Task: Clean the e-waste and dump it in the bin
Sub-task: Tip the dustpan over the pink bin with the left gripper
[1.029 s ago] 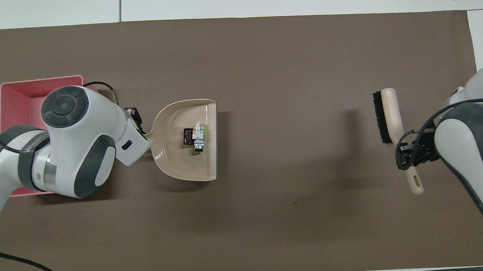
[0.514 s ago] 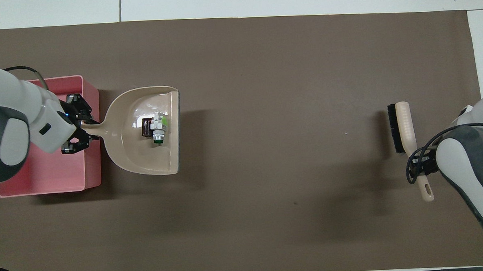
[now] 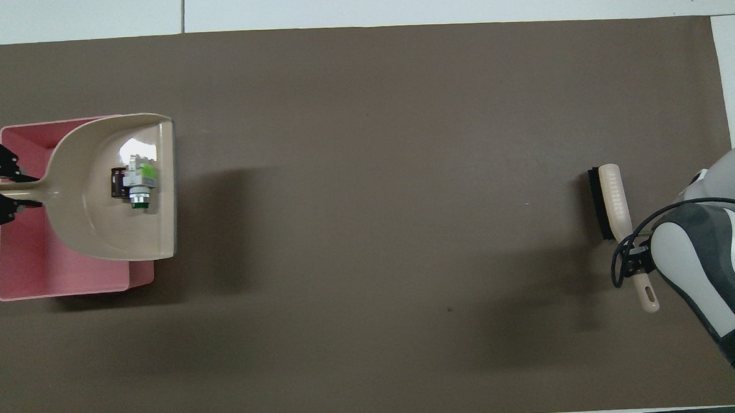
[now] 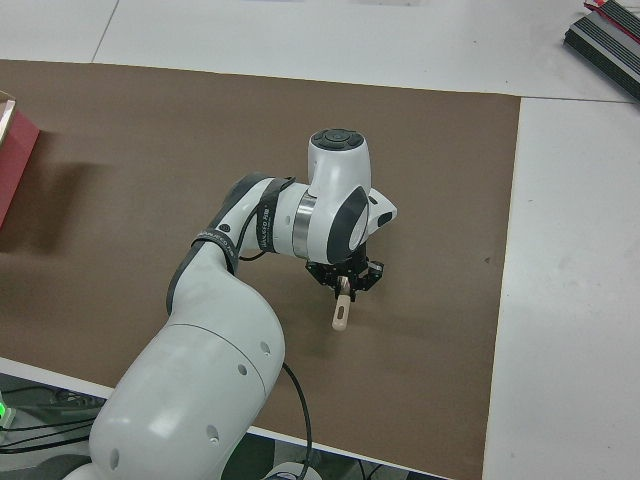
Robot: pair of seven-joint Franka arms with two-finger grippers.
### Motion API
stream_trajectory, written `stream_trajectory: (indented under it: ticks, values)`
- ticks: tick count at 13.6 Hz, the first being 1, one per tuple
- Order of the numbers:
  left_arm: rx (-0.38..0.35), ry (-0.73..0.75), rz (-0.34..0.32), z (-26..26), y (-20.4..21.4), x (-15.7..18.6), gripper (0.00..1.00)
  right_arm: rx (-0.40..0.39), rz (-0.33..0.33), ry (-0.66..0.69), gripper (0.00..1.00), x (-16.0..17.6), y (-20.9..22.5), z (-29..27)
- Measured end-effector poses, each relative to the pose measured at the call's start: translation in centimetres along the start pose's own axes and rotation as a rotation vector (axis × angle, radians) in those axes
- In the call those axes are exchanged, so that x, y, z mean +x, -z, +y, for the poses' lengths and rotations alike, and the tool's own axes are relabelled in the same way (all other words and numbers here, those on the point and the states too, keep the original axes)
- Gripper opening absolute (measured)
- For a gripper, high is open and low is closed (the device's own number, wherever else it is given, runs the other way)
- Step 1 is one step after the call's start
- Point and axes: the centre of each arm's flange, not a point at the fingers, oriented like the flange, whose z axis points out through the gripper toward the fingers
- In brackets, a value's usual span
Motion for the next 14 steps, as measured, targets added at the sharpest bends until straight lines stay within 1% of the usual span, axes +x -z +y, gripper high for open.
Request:
stream_trajectory:
  ticks: [2, 4, 6, 8, 9, 10, 11, 12, 13, 14]
  values:
    - [0.013, 0.016, -0.014, 0.6, 1.7, -4.6, 0.33, 0.000, 0.004, -0.002, 0.26, 0.0, -0.4, 0.1]
    - [0.000, 0.031, -0.079, 1.0, 3.1, -8.0, 0.33, 0.001, 0.002, -0.003, 0.26, 0.0, -0.7, 0.1]
    - [-0.025, 0.030, -0.158, 1.0, 3.7, -9.5, 0.33, 0.000, 0.009, -0.004, 0.26, -0.1, -1.0, 0.1]
    - [-0.054, 0.009, -0.229, 0.8, 3.6, -9.7, 0.33, 0.002, 0.017, -0.008, 0.26, -0.3, -1.5, 0.2]
    - [-0.075, -0.014, -0.270, 0.5, 3.3, -9.3, 0.33, 0.003, 0.017, -0.011, 0.26, -0.5, -1.7, 0.3]
    - [-0.099, -0.048, -0.317, -0.1, 3.0, -8.3, 0.33, 0.004, 0.017, -0.012, 0.26, -0.6, -1.8, 0.4]
    - [-0.123, -0.087, -0.367, -0.7, 2.7, -6.9, 0.33, 0.004, 0.019, -0.012, 0.30, -0.6, -1.8, 0.4]
    - [-0.140, -0.119, -0.412, -1.3, 2.5, -5.5, 0.33, 0.004, 0.021, -0.012, 0.30, -0.7, -1.7, 0.4]
    - [-0.147, -0.136, -0.442, -1.6, 2.4, -4.6, 0.33, 0.003, 0.023, -0.013, 0.37, -0.7, -1.6, 0.4]
    - [-0.151, -0.143, -0.458, -1.8, 2.5, -4.3, 0.33, 0.003, 0.025, -0.013, 0.48, -0.7, -1.5, 0.4]
